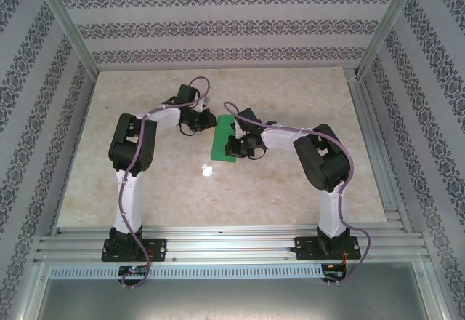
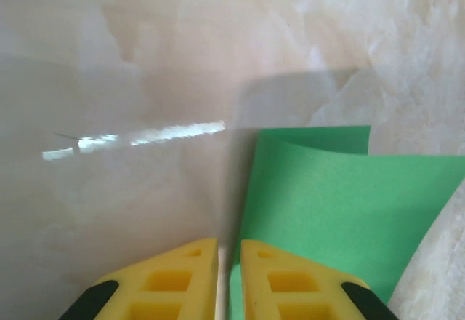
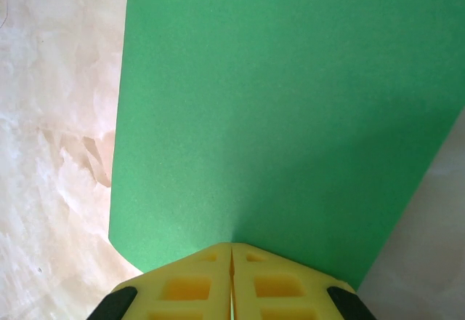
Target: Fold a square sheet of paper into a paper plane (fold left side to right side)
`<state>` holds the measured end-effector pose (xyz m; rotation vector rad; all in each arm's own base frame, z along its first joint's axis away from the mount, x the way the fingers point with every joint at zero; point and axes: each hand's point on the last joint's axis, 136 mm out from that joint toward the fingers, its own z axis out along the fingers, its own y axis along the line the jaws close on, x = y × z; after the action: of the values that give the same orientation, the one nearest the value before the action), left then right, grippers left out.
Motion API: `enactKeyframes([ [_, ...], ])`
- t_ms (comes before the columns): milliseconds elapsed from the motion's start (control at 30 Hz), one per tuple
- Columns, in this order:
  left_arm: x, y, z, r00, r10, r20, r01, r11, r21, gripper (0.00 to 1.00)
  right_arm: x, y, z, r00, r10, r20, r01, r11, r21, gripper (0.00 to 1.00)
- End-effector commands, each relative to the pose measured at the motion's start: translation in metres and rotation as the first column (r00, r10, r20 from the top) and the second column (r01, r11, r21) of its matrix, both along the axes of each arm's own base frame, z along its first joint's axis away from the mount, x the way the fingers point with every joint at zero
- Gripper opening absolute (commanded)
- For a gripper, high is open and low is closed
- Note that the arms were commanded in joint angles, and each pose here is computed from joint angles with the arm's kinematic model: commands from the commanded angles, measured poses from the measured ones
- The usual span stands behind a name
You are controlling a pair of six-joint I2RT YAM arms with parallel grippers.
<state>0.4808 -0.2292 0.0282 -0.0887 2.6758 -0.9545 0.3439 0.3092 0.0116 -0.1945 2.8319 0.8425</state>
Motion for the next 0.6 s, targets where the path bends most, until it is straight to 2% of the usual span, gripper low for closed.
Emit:
enactKeyframes([
  [0, 0.011, 0.018, 0.031, 0.997, 0.017, 0.080, -0.018, 1.000, 0.015, 0.17, -0.036, -0.034, -0.051, 0.991, -0.010, -0.134, -0.015, 0.982, -0.190, 0.08],
  [133, -0.002, 0.019, 0.061, 0.991, 0.004, 0.133, -0.004, 1.000, 0.000, 0.17, -0.036, -0.034, -0.051, 0.991, -0.010, -0.130, -0.015, 0.982, -0.190, 0.08],
  [233, -0.019, 0.006, 0.068, 0.991, -0.025, 0.134, 0.035, 0.997, -0.069, 0.17, -0.036, -0.034, -0.051, 0.991, -0.010, -0.133, -0.015, 0.982, -0.189, 0.08],
  [400, -0.043, -0.022, 0.051, 0.992, -0.077, 0.097, 0.088, 0.990, -0.113, 0.16, -0.036, -0.034, -0.052, 0.991, -0.009, -0.133, -0.017, 0.981, -0.191, 0.08],
  [567, -0.048, -0.047, 0.034, 0.991, -0.114, 0.071, 0.123, 0.983, -0.140, 0.16, -0.036, -0.034, -0.053, 0.991, -0.006, -0.135, -0.020, 0.981, -0.195, 0.08],
])
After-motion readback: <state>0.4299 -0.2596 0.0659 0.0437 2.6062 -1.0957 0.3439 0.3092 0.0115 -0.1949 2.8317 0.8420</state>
